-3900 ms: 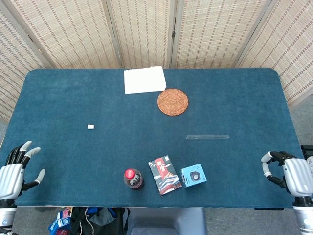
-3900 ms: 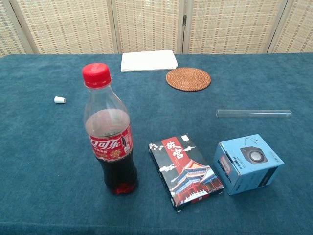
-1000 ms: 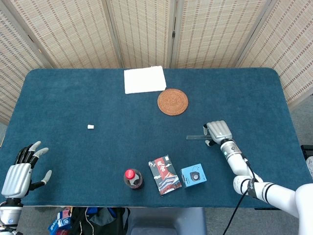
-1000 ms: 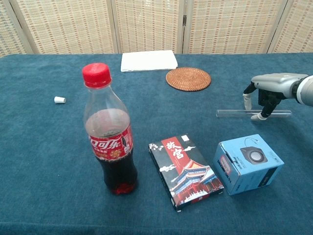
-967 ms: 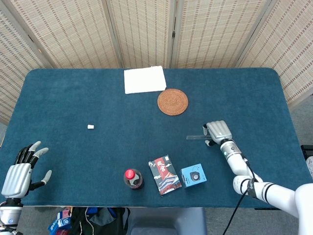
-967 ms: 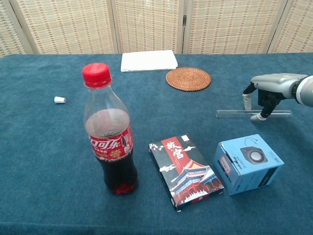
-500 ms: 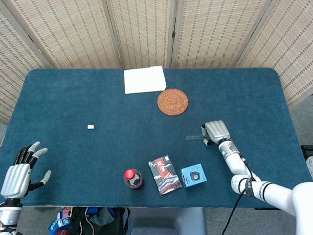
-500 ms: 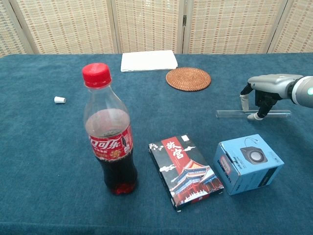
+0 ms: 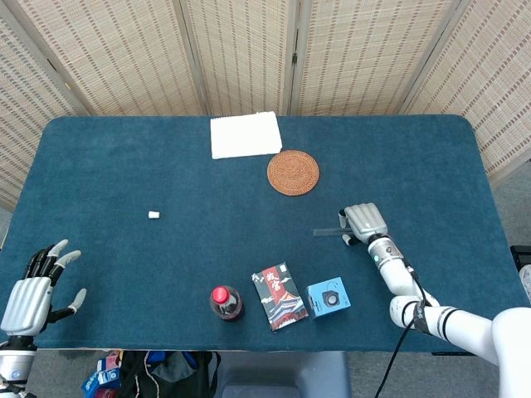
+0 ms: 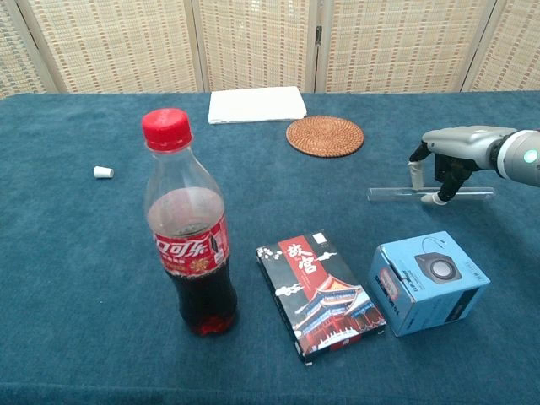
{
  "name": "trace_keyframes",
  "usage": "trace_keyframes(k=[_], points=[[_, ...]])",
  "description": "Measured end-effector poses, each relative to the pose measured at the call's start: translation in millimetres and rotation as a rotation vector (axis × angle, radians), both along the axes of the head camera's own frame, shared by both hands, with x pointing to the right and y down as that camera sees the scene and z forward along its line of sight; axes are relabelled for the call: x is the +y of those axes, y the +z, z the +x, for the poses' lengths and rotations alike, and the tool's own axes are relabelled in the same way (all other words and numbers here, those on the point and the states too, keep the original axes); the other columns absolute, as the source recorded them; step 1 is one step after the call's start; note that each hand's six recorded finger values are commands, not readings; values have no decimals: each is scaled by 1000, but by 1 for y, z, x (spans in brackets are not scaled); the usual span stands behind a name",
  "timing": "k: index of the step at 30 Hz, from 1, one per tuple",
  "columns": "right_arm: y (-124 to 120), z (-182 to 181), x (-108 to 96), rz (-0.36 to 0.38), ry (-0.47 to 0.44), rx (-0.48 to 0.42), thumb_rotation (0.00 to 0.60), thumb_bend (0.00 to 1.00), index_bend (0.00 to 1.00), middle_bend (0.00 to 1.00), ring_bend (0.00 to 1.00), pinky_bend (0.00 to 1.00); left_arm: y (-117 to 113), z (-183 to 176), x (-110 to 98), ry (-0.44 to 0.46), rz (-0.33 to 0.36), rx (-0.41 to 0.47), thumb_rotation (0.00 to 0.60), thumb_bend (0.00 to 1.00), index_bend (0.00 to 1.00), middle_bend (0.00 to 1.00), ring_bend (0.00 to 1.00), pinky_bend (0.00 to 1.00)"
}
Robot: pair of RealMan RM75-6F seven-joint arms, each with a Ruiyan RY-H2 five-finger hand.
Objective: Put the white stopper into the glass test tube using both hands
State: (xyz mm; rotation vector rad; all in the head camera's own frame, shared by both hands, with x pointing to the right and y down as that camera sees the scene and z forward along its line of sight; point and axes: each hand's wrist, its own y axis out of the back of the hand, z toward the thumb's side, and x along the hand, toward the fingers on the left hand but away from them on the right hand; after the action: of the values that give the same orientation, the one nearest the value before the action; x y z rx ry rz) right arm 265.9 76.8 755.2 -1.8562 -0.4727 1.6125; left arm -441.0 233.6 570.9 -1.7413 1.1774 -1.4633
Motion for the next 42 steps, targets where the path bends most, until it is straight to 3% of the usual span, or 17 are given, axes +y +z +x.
trace_keyframes(k=[5, 14, 20, 24, 28, 30, 36, 38, 40, 42], points=[[-6, 0, -3, 22, 20, -30, 600, 606, 791, 1000, 1000, 1000, 1, 1, -10, 17, 5, 16, 600, 321, 190, 57, 38, 0], [-42, 8, -10, 106, 79, -133, 600, 627, 845, 1000, 1000, 1000, -2, 9, -61, 84, 44, 64, 600, 321, 198, 58, 52, 0], [-75, 24, -16, 186, 118, -186, 600, 633, 848, 1000, 1000, 1000, -3, 22, -103, 130, 73, 99, 600, 321, 232, 166, 215, 36], [-101, 35, -20, 248, 137, -215, 600, 639, 848, 1000, 1000, 1000, 2, 34, -130, 180, 76, 106, 600, 321, 270, 330, 371, 187], [-127, 44, -22, 300, 144, -231, 600, 644, 849, 1000, 1000, 1000, 13, 46, -152, 232, 56, 95, 600, 321, 302, 597, 603, 583], [-140, 48, -21, 321, 146, -237, 600, 648, 849, 1000, 1000, 1000, 23, 51, -163, 260, 38, 77, 600, 321, 316, 717, 703, 712], [-165, 62, -13, 356, 152, -230, 600, 651, 849, 1000, 1000, 1000, 59, 56, -182, 332, -49, -23, 596, 321, 338, 906, 880, 903], [-168, 65, -10, 356, 154, -224, 600, 652, 849, 1000, 1000, 1000, 70, 55, -182, 347, -89, -50, 520, 326, 333, 940, 918, 934], [-168, 67, -7, 351, 157, -220, 600, 651, 849, 1000, 1000, 1000, 83, 57, -179, 362, -144, -70, 331, 382, 310, 968, 950, 969], [-167, 68, -5, 345, 157, -216, 600, 651, 849, 1000, 1000, 1000, 94, 57, -175, 371, -203, -85, 214, 441, 279, 983, 967, 990]])
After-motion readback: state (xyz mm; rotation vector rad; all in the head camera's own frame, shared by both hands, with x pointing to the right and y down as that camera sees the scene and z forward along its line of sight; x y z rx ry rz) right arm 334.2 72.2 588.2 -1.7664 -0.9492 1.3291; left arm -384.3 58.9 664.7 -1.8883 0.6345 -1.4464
